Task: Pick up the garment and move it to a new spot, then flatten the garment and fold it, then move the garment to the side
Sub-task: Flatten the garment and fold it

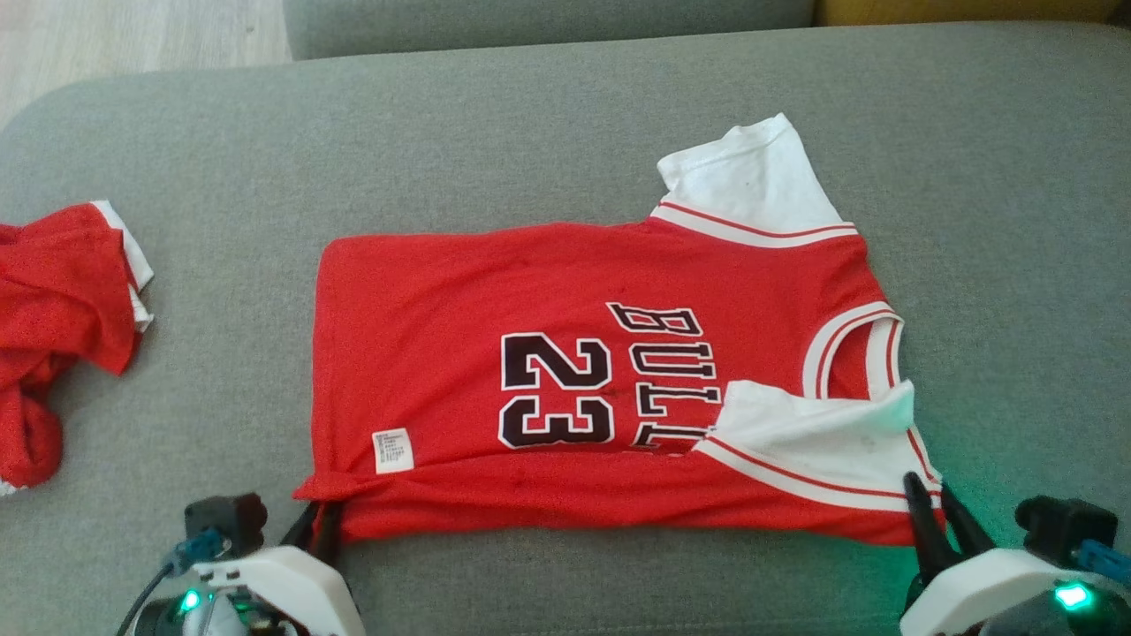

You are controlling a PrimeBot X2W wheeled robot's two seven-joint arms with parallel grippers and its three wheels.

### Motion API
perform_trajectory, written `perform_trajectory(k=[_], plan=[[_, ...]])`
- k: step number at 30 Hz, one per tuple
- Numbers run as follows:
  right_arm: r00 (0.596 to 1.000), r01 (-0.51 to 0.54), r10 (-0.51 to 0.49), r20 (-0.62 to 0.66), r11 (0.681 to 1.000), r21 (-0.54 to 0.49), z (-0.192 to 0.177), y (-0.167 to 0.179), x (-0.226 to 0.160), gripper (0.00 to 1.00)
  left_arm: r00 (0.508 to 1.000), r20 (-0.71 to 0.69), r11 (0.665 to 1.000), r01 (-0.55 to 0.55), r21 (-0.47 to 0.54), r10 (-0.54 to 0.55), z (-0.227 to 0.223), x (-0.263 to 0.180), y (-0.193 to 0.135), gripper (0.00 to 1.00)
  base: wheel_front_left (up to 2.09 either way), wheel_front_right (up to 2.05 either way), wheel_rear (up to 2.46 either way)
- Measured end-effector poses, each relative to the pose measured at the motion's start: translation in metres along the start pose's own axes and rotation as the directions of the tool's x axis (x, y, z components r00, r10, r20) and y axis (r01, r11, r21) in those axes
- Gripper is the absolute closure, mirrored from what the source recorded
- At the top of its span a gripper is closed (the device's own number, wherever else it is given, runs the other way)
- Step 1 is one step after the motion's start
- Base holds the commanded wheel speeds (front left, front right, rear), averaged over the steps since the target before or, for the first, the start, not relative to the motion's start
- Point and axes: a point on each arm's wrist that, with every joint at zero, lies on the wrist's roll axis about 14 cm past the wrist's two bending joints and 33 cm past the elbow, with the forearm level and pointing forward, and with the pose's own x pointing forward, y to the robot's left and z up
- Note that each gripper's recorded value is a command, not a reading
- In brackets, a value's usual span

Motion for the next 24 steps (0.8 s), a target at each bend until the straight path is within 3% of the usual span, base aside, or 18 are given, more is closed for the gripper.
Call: perform_trajectory(k=[1, 4, 8, 13, 18, 24], plan=[[1.000, 0.000, 0.000, 0.010, 1.000, -0.001, 0.003, 0.000, -0.001, 0.00, 1.000, 0.000, 1.000, -0.001, 0.000, 0.001, 0.001, -0.001, -0.001, 0.00, 0.00, 0.00, 0.00], [0.999, 0.000, 0.000, 0.038, 1.000, -0.008, 0.010, 0.000, -0.003, 0.00, 1.000, 0.014, 1.000, -0.008, -0.003, 0.008, 0.002, -0.004, -0.002, 0.00, 0.00, 0.00, 0.00], [0.986, -0.024, 0.031, 0.161, 0.999, -0.047, 0.038, 0.011, -0.007, 0.00, 0.991, 0.135, 1.000, -0.027, 0.009, 0.026, 0.024, -0.008, -0.005, 0.00, 0.00, 0.00, 0.00], [0.933, -0.067, 0.104, 0.345, 0.991, -0.118, 0.084, 0.035, -0.017, 0.00, 0.944, 0.330, 1.000, 0.002, -0.005, 0.000, 0.066, -0.018, -0.023, 0.00, 0.00, 0.00, 0.00], [0.898, -0.096, 0.161, 0.410, 0.980, -0.176, 0.104, 0.054, -0.027, 0.00, 0.887, 0.462, 0.999, 0.004, 0.046, -0.025, 0.097, -0.032, -0.033, 0.00, 0.00, 0.00, 0.00], [0.890, -0.116, 0.193, 0.413, 0.972, -0.204, 0.106, 0.065, -0.031, 0.00, 0.870, 0.490, 0.996, 0.009, 0.086, -0.050, 0.102, -0.038, -0.044, 0.00, 0.00, 0.00, 0.00]])
